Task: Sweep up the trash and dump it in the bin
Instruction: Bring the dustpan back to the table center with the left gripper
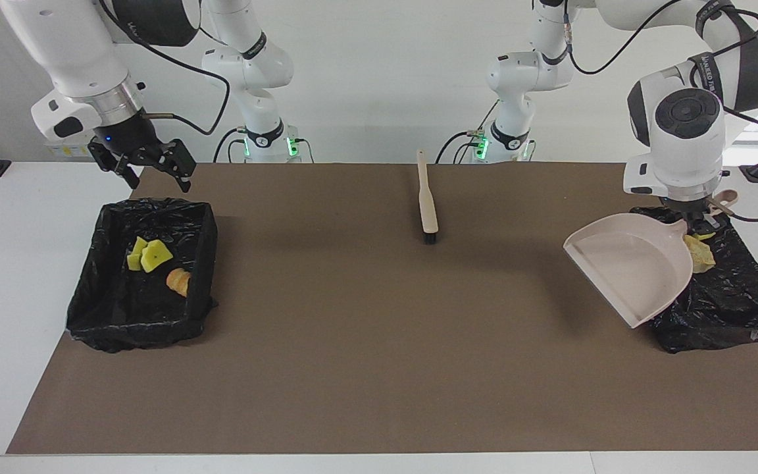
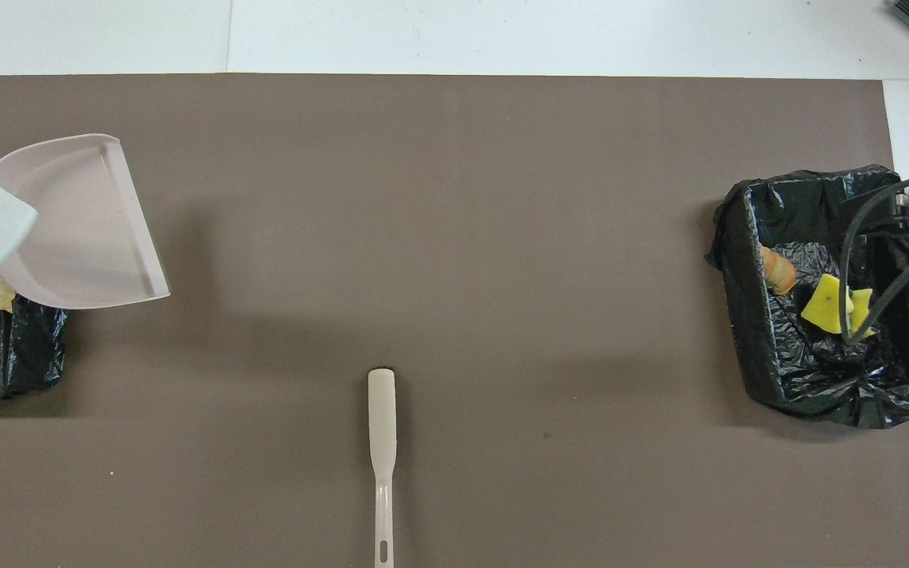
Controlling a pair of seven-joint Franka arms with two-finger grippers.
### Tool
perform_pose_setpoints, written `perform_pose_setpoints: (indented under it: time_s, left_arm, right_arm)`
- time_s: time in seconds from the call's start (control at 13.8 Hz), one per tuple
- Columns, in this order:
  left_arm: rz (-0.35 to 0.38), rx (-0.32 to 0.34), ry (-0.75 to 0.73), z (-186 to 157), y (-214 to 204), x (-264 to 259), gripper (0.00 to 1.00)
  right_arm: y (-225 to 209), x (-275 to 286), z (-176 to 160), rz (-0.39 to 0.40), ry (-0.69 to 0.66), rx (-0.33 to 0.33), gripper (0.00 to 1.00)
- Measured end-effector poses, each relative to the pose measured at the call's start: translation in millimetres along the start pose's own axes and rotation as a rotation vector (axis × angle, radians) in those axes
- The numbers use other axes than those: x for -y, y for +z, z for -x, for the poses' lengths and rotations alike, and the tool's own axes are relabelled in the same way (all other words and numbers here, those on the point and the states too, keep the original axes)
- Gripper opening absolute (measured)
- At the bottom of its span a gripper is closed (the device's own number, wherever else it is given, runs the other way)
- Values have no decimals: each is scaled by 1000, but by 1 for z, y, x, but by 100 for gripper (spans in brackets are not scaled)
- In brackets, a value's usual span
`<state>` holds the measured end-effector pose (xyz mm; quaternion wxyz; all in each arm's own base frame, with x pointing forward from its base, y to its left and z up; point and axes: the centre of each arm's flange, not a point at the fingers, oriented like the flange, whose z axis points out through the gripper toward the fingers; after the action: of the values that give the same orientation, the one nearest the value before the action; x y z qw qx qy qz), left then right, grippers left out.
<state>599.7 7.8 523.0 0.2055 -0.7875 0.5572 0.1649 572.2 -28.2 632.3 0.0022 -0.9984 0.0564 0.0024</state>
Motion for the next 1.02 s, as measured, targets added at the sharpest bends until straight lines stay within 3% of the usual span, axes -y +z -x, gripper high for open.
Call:
perform_pose_setpoints:
  time_s: [0.36, 0.58, 0.73, 1.02]
  left_arm:
    - [72, -147, -200, -57, -23, -25, 32]
    - [134, -185, -362, -133, -36, -57, 32]
    - [210, -197, -494, -182, -37, -80, 32]
    - [376, -246, -878, -234, -46, -90, 32]
  right_arm:
    - [-2, 8, 19, -6, -16, -7, 100]
    - [-1, 7, 20, -5, -14, -7, 100]
    - [-1, 7, 20, -5, -14, -6, 100]
    - [-1, 7, 20, -5, -14, -6, 100]
